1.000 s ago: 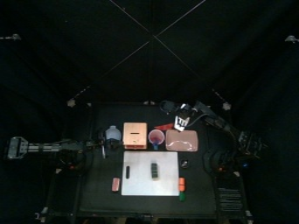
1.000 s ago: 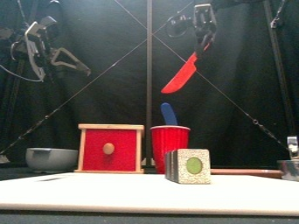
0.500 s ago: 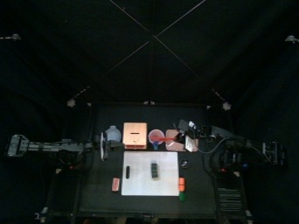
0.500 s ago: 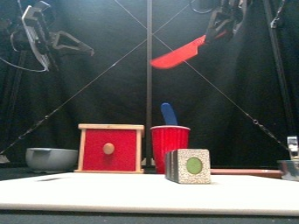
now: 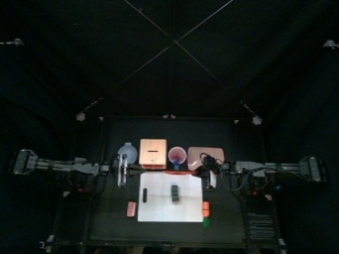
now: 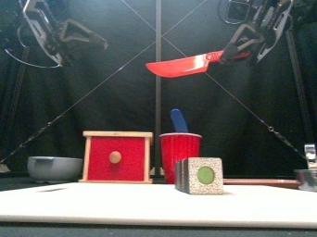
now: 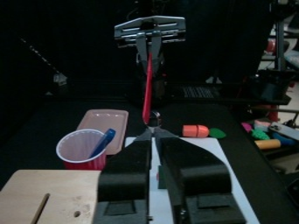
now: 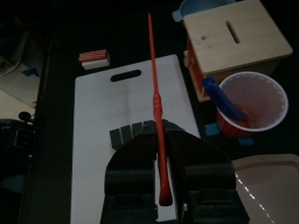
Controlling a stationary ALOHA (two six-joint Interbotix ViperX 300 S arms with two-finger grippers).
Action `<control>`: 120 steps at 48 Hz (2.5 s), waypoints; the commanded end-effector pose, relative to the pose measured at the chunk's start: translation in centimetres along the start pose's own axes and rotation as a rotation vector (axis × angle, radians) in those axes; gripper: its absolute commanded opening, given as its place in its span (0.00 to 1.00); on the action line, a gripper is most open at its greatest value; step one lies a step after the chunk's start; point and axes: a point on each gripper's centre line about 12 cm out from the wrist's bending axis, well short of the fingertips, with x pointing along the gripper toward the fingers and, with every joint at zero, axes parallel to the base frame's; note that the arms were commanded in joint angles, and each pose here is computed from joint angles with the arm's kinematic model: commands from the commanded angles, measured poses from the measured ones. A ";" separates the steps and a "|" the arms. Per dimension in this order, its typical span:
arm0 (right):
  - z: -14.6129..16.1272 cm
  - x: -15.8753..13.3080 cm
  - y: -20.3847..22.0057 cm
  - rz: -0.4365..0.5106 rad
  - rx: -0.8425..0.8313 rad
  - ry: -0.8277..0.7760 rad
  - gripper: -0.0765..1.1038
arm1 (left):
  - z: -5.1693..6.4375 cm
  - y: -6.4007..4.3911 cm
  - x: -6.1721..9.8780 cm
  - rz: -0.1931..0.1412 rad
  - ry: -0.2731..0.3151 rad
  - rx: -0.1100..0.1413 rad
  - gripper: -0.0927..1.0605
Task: Place sushi on board then cut the sushi with the knife then place the pieces on the plate
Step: Grasp knife edge with left hand
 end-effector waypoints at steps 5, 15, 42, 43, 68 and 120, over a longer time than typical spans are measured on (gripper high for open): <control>-0.5 0.9 0.4 0.012 -0.011 -0.003 0.39 | 0.6 -0.4 2.1 -0.015 0.034 0.006 0.81; -1.1 1.6 0.2 0.007 -0.011 0.010 0.39 | -0.3 -0.4 3.7 -0.014 0.141 0.002 0.90; -2.3 3.2 0.1 0.002 -0.012 0.047 0.39 | -3.8 0.1 8.5 0.011 0.376 -0.019 0.90; -2.4 3.4 0.1 0.003 -0.014 0.052 0.39 | -4.0 0.1 8.7 0.011 0.380 -0.019 0.89; -2.8 4.6 0.5 0.009 -0.020 0.066 0.39 | -6.4 0.0 12.0 0.005 0.525 -0.008 0.76; -3.7 5.4 0.8 0.018 -0.018 0.088 0.39 | -7.3 -0.1 12.8 0.002 0.538 -0.008 0.56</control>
